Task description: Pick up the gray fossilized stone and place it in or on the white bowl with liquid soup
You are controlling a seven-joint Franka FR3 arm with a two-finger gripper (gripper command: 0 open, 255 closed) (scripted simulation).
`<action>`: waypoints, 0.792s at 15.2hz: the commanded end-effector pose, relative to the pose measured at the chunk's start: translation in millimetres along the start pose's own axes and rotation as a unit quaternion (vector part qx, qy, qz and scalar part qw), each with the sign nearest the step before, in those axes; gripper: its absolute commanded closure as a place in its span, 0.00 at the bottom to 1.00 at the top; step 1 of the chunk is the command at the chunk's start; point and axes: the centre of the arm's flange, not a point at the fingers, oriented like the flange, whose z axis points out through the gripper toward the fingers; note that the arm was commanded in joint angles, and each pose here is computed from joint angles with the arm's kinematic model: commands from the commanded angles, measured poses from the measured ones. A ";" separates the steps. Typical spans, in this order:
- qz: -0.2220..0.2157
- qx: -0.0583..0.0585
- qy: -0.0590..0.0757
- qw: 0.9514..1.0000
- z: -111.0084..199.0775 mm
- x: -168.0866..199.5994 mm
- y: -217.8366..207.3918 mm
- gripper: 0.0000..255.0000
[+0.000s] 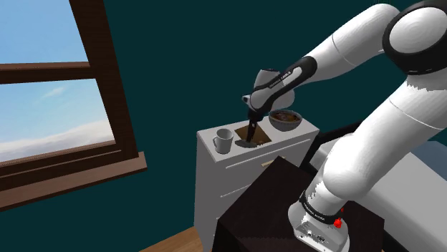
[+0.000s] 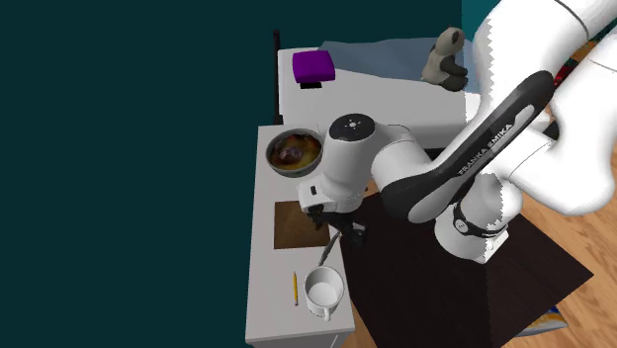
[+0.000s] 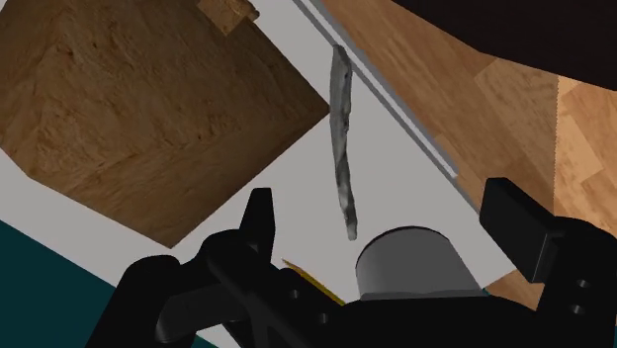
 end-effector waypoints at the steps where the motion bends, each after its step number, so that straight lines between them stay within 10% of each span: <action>1: -0.009 -0.002 -0.002 1.000 16.3 -0.4 9.3 0.00; 12: -0.009 -0.002 -0.002 1.000 51.1 -0.5 9.4 0.00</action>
